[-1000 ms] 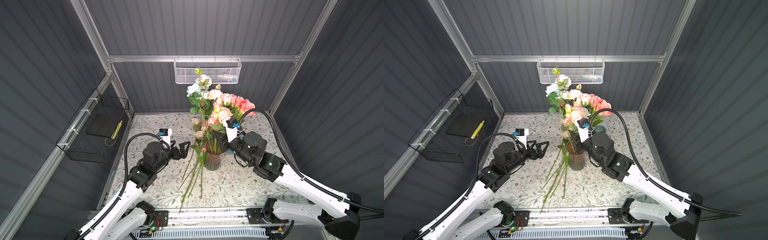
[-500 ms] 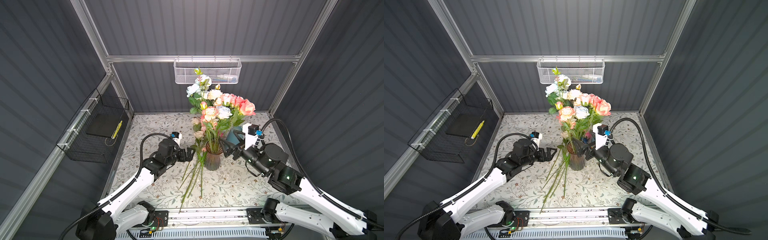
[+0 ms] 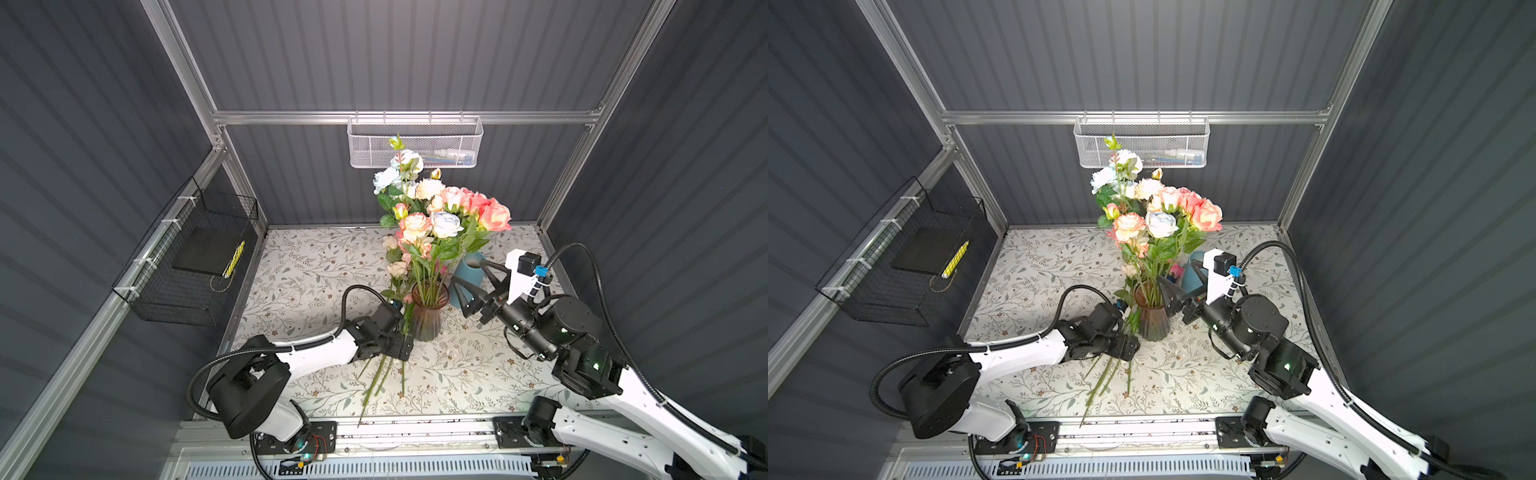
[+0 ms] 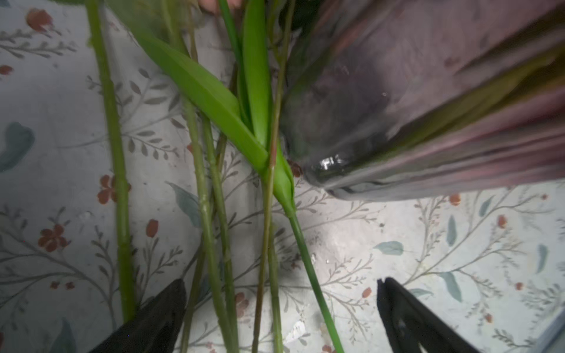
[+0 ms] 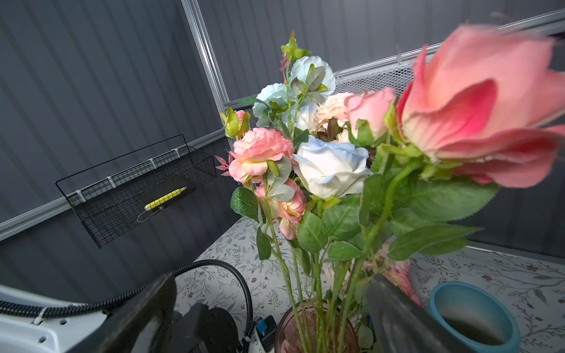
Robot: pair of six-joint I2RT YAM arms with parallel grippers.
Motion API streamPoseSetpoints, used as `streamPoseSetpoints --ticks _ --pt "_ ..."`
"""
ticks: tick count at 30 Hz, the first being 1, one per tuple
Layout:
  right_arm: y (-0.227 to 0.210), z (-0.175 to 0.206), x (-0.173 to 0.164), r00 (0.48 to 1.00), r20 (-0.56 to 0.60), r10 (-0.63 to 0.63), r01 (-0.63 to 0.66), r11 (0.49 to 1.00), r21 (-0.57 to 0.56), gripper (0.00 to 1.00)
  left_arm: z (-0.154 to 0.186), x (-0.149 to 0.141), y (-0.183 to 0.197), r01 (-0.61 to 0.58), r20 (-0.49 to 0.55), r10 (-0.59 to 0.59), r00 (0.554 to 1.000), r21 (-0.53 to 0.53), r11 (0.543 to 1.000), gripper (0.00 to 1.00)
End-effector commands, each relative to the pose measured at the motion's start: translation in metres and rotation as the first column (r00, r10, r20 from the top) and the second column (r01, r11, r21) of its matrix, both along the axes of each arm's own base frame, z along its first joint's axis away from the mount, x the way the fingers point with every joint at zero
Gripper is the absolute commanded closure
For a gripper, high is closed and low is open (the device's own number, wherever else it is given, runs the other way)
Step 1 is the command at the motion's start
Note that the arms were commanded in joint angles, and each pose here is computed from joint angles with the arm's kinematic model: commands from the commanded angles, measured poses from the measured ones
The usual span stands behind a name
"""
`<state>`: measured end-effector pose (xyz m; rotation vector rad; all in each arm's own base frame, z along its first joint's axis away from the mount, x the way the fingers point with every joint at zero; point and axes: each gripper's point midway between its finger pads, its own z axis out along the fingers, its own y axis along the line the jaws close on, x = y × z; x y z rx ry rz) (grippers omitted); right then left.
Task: Arrange flowers in a vase
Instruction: Move the flowers from the top-left of the table.
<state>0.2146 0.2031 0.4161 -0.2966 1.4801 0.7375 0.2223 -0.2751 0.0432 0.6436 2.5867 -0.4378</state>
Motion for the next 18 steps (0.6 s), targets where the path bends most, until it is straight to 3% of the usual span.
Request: streamPoseSetpoints --ticks 1,5,9,18 --pt "-0.008 0.001 -0.001 1.000 0.011 -0.025 0.026 1.000 -0.003 0.01 -0.006 0.011 0.005 -0.002 0.071 -0.006 0.997 0.107 0.994 0.00" --pt "-0.010 0.004 -0.002 0.999 0.019 -0.026 0.026 1.000 0.001 0.01 -0.019 0.013 0.008 -0.005 0.096 -0.016 0.995 0.213 0.977 0.00" --pt "-0.011 0.006 -0.004 0.999 0.024 -0.026 0.026 1.000 0.005 0.01 -0.023 0.025 0.025 -0.092 0.160 0.044 0.986 0.309 0.947 0.01" --pt "-0.015 0.007 -0.006 0.999 0.026 -0.030 0.030 1.000 0.009 0.01 -0.013 0.039 0.037 -0.202 0.251 0.129 0.959 0.294 0.934 0.00"
